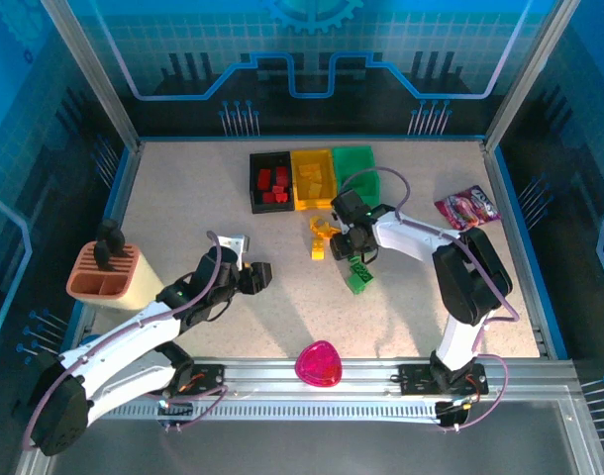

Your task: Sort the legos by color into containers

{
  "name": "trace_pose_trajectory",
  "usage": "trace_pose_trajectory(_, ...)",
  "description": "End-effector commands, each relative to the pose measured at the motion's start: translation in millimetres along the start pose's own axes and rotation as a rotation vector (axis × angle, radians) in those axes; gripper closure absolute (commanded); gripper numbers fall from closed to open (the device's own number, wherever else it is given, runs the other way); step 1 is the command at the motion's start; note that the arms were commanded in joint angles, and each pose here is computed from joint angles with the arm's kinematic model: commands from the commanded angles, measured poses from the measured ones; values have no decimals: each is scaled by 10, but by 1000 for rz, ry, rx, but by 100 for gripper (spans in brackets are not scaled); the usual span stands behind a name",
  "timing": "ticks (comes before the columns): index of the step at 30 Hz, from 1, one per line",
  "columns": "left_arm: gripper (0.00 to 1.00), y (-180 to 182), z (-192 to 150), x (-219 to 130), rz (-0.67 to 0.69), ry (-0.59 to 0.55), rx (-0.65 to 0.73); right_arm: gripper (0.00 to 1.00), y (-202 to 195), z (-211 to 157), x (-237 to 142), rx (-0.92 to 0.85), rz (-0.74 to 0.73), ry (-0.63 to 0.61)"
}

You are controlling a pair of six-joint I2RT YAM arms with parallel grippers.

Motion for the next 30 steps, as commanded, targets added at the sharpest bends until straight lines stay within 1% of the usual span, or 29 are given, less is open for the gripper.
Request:
trace_pose_trajectory(1, 36, -31, 45, -4, -7, -21, 2, 47, -4, -135, 113, -7, -36, 31)
trace_pose_trajectory(12, 37, -34, 54, -18, -7, -23, -2, 51, 85, -208, 263, -42, -87, 66)
trace_pose_trajectory(18, 36, -27, 63, -24, -3, -29, -3, 59, 143, -163, 203, -46, -81, 44)
trace_pose_trajectory(22, 37, -36, 67, -17, -7, -29, -3, 65, 169, -36, 68, -54, -77, -1)
trace_pose_trajectory(26, 37, -45, 72, -20, -10, -30, -1, 65, 154, 185, -124, -53, -69, -58)
trace_pose_trajectory(30, 37, -54, 74, -17, -13, -30, 5, 65, 57, 508, -323, -22, -47, -116)
Point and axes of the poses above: each hand's point on the last joint's axis, 136 mm out from that joint toward the fingers, its own x axis out along the fingers, its own y axis along the line the jaws close on, z = x × y, the point moved 3 cm from there along -x, back along the fingers, and after that the axes turned 13 degrees about x, right-handed, at the moved point
